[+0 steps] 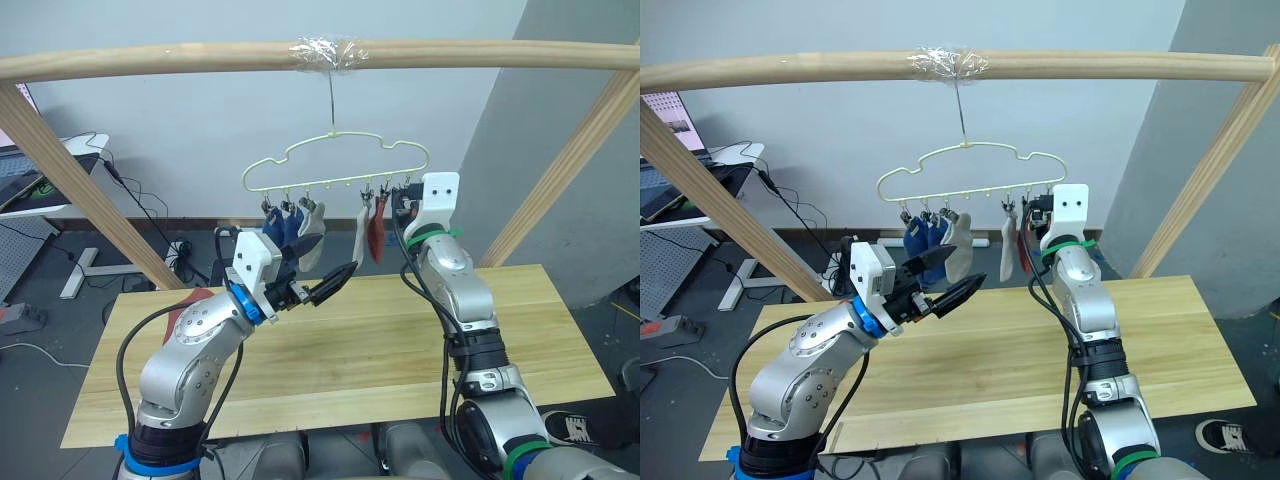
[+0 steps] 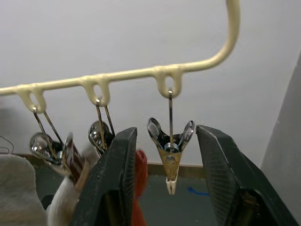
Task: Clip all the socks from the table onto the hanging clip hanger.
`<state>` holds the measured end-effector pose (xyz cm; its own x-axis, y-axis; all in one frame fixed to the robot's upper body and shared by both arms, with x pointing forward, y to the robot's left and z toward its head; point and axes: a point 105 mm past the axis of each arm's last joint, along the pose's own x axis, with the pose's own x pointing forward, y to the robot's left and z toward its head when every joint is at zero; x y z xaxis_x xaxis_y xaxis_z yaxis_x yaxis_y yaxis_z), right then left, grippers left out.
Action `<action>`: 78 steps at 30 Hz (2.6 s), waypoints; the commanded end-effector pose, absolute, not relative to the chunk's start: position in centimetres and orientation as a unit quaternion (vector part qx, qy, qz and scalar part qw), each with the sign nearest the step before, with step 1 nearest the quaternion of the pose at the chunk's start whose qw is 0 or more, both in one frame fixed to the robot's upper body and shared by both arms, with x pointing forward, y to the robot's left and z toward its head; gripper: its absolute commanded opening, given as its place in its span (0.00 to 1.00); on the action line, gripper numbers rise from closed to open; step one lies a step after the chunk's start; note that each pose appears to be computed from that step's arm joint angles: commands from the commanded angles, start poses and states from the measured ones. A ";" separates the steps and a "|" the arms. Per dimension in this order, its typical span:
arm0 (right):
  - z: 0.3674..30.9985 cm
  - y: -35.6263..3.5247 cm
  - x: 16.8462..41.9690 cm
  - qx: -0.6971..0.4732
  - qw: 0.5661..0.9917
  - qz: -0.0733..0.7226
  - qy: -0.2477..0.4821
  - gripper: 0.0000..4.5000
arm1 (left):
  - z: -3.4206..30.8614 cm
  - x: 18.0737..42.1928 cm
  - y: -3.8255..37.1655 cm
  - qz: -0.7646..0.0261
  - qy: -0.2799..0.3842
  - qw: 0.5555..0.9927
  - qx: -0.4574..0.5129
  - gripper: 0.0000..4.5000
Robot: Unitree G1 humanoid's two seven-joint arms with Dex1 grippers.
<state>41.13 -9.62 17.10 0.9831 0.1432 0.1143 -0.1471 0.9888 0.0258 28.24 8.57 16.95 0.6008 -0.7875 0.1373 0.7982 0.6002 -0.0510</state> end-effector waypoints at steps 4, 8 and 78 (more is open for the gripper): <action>19.4 -9.1 41.4 0.019 0.992 0.077 -0.096 0.46 | 18.4 27.7 8.1 -0.453 -0.079 0.887 -0.047 1.00; 19.5 -9.0 41.5 0.019 0.992 0.079 -0.098 0.46 | 18.4 27.7 8.1 -0.451 -0.079 0.888 -0.047 1.00; 17.9 -12.0 38.4 -0.036 0.979 0.195 0.055 0.00 | -4.3 32.5 30.0 -0.061 0.308 0.950 0.006 0.17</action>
<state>38.57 -11.56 17.33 0.9109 0.3876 -0.1413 -0.3969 0.9168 -0.0437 32.98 31.17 -3.35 0.8236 -0.0638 -0.5636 0.0791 0.9969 0.0027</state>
